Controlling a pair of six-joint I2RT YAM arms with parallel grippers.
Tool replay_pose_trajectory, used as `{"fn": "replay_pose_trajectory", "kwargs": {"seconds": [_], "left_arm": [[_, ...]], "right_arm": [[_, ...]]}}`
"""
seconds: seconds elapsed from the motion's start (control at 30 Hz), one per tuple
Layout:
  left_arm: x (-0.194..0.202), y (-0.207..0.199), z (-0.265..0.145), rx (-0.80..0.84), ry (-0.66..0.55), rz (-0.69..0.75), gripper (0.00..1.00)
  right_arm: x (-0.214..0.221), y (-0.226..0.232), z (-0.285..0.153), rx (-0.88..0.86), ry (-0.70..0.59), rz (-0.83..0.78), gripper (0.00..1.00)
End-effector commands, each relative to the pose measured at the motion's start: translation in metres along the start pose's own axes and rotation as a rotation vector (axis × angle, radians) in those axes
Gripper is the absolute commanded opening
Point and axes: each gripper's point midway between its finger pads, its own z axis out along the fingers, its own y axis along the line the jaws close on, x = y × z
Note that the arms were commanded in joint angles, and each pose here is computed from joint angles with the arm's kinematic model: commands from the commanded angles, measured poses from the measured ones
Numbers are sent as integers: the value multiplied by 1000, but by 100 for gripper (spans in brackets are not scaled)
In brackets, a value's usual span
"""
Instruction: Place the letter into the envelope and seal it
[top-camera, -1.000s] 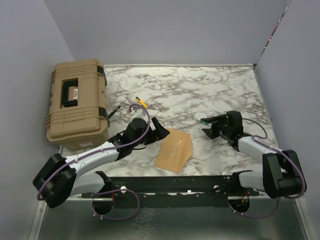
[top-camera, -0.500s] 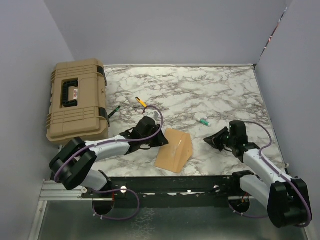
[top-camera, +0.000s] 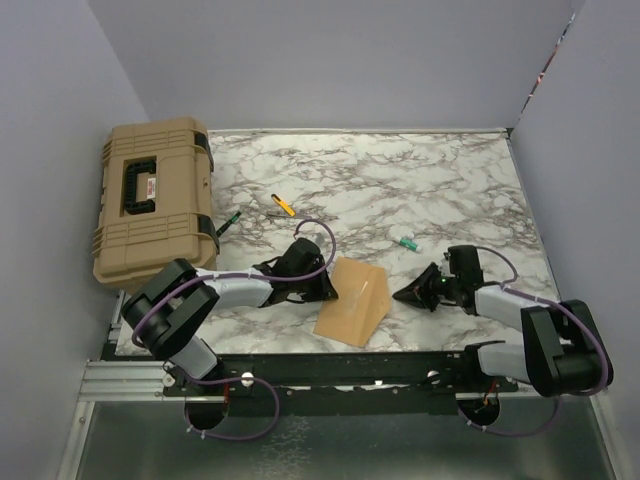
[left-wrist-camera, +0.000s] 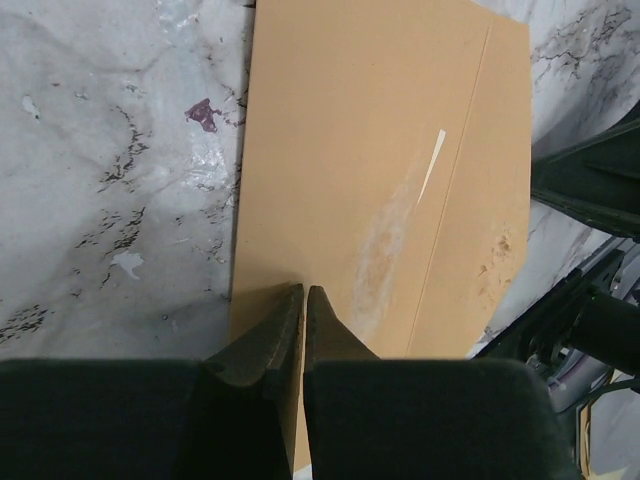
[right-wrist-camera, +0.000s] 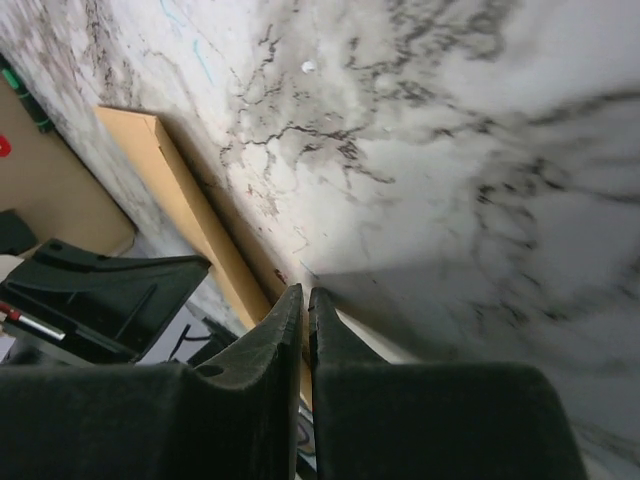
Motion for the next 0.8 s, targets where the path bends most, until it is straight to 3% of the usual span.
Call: {"fn": "replay_pose_trajectory", "kwargs": {"seconds": [0.0,0.17,0.3,0.77], "left_arm": [[24,25,5,-95,79,-19,5],[25,27,6,-106,84,-17,4],[26,28,7,-110,90,-17,4],[25,25,8,-103,91,-13,3]], "right_arm": [[14,16,7,-114,107,-60,9],[30,35,8,-233,229,-99,9],[35,53,6,-291,244,-151,9],[39,63,34,-182,237,-244,9]]}}
